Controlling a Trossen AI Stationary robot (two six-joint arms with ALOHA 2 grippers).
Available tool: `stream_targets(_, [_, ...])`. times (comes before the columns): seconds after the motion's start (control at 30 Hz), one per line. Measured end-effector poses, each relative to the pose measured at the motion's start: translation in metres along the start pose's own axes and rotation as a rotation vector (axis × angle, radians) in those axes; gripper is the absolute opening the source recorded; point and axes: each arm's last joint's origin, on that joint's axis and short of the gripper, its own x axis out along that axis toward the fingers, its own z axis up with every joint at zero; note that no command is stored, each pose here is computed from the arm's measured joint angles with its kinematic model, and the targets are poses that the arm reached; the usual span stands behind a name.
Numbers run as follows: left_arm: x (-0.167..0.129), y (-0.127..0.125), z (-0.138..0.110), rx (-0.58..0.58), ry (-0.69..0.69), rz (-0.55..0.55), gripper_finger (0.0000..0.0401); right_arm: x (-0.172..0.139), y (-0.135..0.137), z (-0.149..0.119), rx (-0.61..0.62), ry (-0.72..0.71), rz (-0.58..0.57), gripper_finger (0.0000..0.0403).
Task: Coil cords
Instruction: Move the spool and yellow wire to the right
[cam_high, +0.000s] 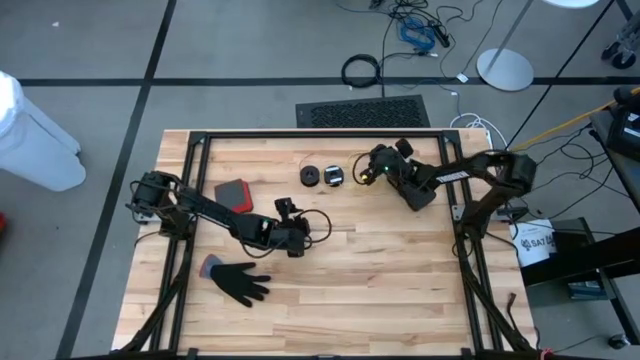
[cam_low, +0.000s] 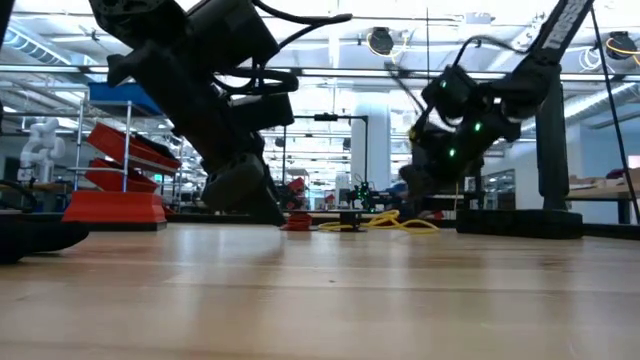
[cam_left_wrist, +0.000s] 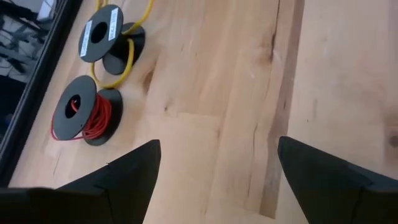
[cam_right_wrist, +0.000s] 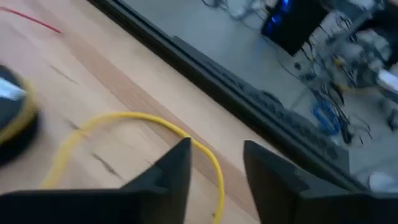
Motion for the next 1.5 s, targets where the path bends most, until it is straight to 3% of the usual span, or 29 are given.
stream_targets(0.13, [-0.007, -0.007, 0.000, 0.013, -0.025, 0.057, 0.0334, -0.017, 0.005, 0.016, -0.006, -0.092, 0.153, 0.0185])
stream_targets(0.3, [-0.015, -0.012, 0.008, 0.031, -0.118, 0.184, 0.0334, -0.034, 0.021, 0.031, -0.055, -0.250, 0.437, 0.0193])
stream_targets(0.5, [-0.032, 0.002, 0.029, 0.104, -0.226, 0.213, 0.0334, -0.041, 0.031, 0.031, -0.096, -0.275, 0.506, 0.0175])
stream_targets(0.7, [-0.057, 0.050, 0.036, 0.062, -0.267, 0.245, 0.0334, -0.045, 0.036, 0.030, -0.119, -0.281, 0.530, 0.0165])
stream_targets(0.83, [-0.073, 0.086, 0.019, -0.024, -0.357, 0.208, 0.0334, -0.048, 0.040, 0.029, -0.131, -0.273, 0.545, 0.0164])
stream_targets(1.03, [-0.073, 0.120, -0.020, -0.096, -0.500, 0.023, 0.0334, -0.051, 0.050, 0.026, -0.164, -0.286, 0.666, 0.0164])
stream_targets(1.2, [-0.053, 0.127, -0.041, -0.186, -0.466, -0.035, 0.0334, -0.044, 0.067, 0.024, -0.207, -0.349, 0.711, 0.0164])
stream_targets(1.5, [-0.030, 0.112, -0.067, -0.261, -0.543, -0.142, 0.0334, -0.002, 0.110, 0.052, -0.292, -0.273, 0.727, 0.0164])
